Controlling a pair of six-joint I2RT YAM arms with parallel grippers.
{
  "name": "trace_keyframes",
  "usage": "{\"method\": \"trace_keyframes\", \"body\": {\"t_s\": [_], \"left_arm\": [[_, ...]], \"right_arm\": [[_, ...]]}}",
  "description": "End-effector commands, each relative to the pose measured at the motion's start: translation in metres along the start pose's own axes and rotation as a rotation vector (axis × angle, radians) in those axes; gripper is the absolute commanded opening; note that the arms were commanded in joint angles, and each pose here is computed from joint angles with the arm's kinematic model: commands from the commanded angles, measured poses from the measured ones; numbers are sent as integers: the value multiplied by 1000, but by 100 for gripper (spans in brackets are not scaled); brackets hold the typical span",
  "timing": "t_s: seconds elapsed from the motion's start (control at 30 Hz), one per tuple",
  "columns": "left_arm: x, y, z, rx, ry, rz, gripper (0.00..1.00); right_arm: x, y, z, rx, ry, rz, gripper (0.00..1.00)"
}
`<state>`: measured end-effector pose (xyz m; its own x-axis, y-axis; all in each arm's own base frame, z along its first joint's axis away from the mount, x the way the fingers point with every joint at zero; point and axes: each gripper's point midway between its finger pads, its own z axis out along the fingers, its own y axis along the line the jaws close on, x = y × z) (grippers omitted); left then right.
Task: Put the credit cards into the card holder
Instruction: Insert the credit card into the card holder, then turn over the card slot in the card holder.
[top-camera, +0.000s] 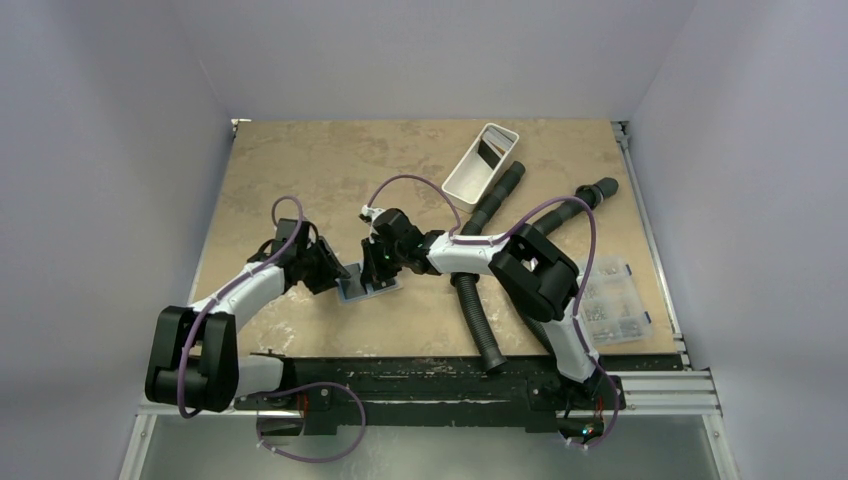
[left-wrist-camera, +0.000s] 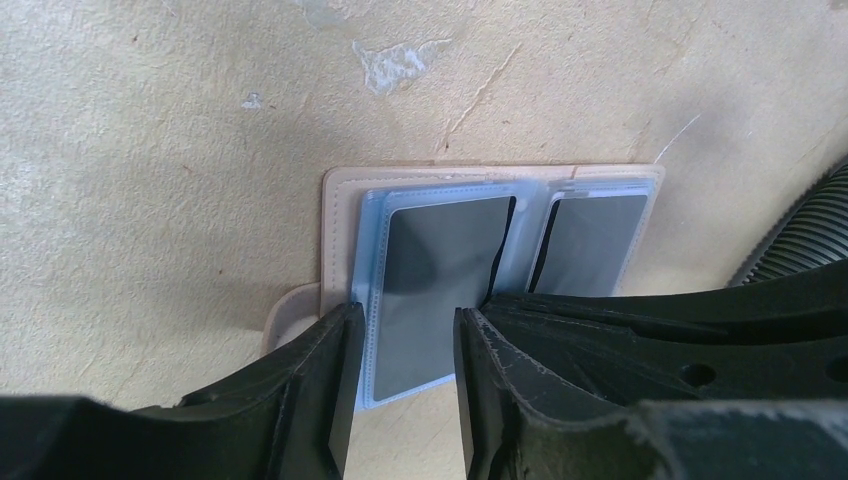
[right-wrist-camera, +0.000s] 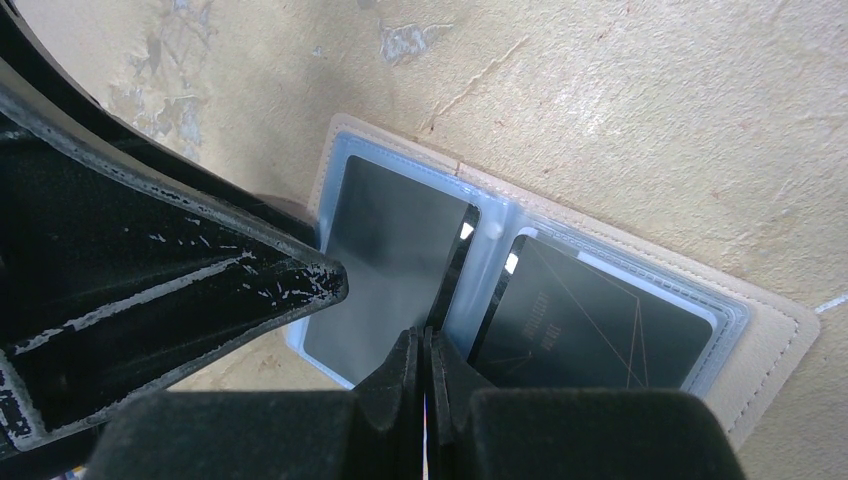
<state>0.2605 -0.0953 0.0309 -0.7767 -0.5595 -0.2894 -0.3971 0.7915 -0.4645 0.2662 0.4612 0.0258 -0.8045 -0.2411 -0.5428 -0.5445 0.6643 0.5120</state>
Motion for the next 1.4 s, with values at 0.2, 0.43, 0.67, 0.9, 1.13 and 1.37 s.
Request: {"method": "trace_keyframes", "body": {"t_s": [0.2,0.43,0.67,0.9,1.13,1.37], "left_arm": [[2,-8,6,54,9,15,41],[-2,-24,-1,134,-12,30,36],[-5,-40,-14,212,-29,34,36],[-7,-57,-24,292,-35,38,39],[-3,-67,-19,319,-6,50,39],[2,-80,-14,333,8,85,41]], "right_arm": [[22,-21,11,61,60,-7,0],[24,-20,11,54,62,-3,0],[27,-15,10,26,72,22,0],[8,-2,-5,-41,36,78,1],[-12,3,-29,-38,-1,103,11],[-20,-2,-46,-38,-31,138,21]]}}
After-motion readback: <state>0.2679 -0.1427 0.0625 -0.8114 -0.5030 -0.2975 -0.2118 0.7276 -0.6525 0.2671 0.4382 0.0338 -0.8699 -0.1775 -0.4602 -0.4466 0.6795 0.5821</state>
